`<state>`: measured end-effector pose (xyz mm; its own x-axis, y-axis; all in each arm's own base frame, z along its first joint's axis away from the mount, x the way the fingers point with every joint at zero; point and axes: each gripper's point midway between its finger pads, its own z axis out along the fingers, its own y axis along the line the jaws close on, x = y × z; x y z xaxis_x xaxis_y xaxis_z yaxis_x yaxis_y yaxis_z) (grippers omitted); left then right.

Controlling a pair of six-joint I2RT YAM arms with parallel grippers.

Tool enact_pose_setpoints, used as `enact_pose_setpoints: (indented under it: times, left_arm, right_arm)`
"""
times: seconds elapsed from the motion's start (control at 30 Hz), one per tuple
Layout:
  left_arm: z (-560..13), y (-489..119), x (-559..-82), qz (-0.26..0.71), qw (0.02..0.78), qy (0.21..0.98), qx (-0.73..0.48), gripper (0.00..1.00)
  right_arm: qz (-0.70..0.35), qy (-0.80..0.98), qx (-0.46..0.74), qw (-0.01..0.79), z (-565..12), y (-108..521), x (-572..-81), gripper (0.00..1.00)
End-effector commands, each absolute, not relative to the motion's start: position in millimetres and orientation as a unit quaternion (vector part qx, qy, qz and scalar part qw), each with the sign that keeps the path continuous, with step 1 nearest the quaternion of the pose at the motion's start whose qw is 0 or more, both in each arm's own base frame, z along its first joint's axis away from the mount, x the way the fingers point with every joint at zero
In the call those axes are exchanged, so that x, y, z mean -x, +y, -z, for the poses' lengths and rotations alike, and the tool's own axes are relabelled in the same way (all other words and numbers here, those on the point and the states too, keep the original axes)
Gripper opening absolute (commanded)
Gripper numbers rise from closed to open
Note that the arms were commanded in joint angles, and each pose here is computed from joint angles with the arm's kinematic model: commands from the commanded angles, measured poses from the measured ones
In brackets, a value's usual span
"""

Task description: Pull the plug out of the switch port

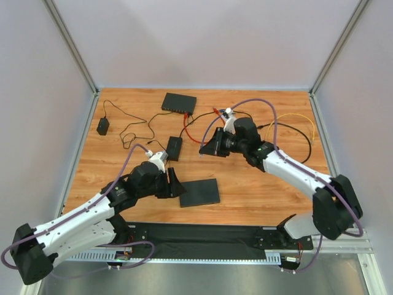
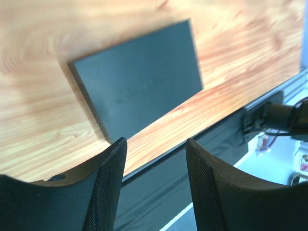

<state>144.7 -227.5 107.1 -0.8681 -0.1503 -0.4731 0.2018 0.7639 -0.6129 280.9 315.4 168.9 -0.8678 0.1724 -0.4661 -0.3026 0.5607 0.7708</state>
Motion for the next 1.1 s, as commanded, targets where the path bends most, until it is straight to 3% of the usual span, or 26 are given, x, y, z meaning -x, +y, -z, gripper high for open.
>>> enact_pose_setpoints:
  times: [0.0, 0.53, 0.83, 1.07]
  left_arm:
    - [-132, -213, -152, 0.322, 0.298, 0.899, -0.017, 0.61]
    - [-130, -213, -149, 0.325, 0.297, 0.898, -0.018, 0.62]
    - [-127, -220, -147, 0.334, 0.283, 0.899, -0.024, 0.61]
    - [-125, -214, -145, 0.331, 0.286, 0.899, -0.019, 0.62]
  right_arm:
    - [-0.434, 0.848, 0.050, 0.299, -204, 293, -276, 0.00]
    - [-0.365, 0.835, 0.019, 0.413, -290, 178, -292, 0.00]
    - [-0.422, 0.794, 0.017, 0.436, -333, 151, -340, 0.00]
    - [-0.514, 0.759, -0.034, 0.399, -326, 117, -380, 0.00]
